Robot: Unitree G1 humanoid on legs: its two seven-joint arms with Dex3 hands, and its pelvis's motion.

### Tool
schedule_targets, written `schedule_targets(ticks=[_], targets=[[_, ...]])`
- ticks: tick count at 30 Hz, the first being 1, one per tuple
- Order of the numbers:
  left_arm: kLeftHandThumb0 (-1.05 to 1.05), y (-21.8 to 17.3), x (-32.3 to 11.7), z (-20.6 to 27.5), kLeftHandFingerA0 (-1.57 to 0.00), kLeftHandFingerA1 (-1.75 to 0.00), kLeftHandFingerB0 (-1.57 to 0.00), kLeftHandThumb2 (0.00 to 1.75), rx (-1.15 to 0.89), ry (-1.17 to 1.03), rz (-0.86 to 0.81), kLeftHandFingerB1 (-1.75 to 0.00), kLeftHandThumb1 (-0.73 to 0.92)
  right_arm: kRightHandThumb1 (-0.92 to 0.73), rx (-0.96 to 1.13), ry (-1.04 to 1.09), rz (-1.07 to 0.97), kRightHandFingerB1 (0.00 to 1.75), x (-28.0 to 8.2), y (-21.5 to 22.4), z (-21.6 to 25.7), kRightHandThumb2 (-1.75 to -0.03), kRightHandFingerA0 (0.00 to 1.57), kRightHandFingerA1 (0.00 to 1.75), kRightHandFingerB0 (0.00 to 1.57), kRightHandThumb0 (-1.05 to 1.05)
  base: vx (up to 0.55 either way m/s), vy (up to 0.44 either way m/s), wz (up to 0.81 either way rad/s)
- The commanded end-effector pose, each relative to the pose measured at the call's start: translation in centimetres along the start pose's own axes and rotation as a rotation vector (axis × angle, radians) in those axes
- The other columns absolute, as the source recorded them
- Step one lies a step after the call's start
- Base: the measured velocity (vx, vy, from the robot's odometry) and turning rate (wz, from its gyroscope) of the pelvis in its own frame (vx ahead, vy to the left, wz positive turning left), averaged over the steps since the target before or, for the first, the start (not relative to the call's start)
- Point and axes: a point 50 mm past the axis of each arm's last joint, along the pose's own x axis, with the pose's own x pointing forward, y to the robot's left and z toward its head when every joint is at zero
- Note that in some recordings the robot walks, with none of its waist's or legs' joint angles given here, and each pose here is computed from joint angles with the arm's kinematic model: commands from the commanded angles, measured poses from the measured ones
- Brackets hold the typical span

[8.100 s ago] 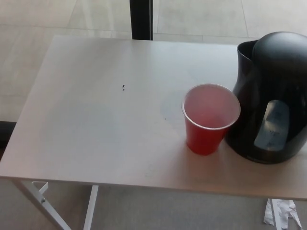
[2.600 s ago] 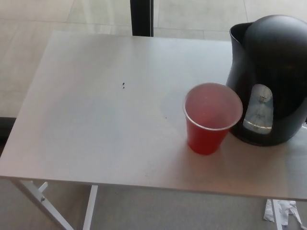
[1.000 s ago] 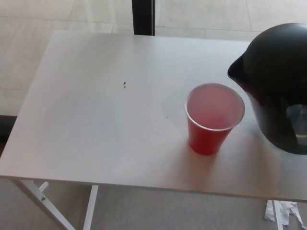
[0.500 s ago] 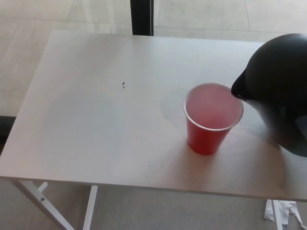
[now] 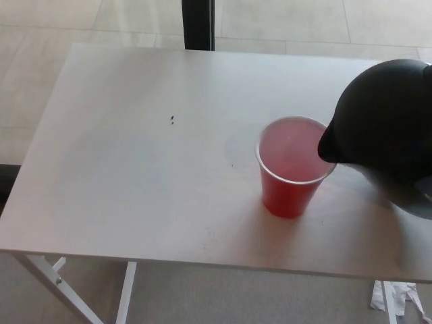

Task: The robot uses its right hand to lift up a kettle kept on the middle of the desk by its handle and tilt it into a glass kept next to it to pour out water

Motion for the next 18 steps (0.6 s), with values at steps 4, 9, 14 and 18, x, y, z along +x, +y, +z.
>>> schedule_targets(ticks=[4,9,14,18], targets=[[-1.05,0.9,-0.2,0.5,-0.60,-0.80,-0.39,0.81,-0.004,0.003,0.026,-1.29,0.68,-0.41,-0.091,-0.125,0.045,1.56,0.0,0.3,2.1,-1.32,0.86,1.75,0.77,-0.09,0.00,0.000,0.00],[-1.05,0.9,-0.2,0.5,-0.58,-0.78,-0.36,0.82,0.005,0.006,0.025,-1.29,0.68,-0.51,-0.098,-0.121,0.074,1.57,0.5,0.8,3.0,-1.15,0.85,1.75,0.75,-0.14,0.00,0.000,0.00],[-1.05,1.0,-0.3,0.2,-0.57,-0.78,-0.37,0.81,0.016,0.009,0.019,-1.28,0.68,-0.40,-0.147,-0.144,0.077,1.50,1.7,0.7,4.2,-1.34,0.91,1.73,0.80,-0.12,0.00,0.000,0.00],[-1.05,1.1,-0.4,0.2,-0.58,-0.78,-0.38,0.82,0.011,0.010,0.021,-1.29,0.69,-0.43,-0.161,-0.078,0.033,1.60,3.1,-0.4,4.9,-1.32,0.84,1.75,0.74,-0.12,0.00,0.000,0.00]])
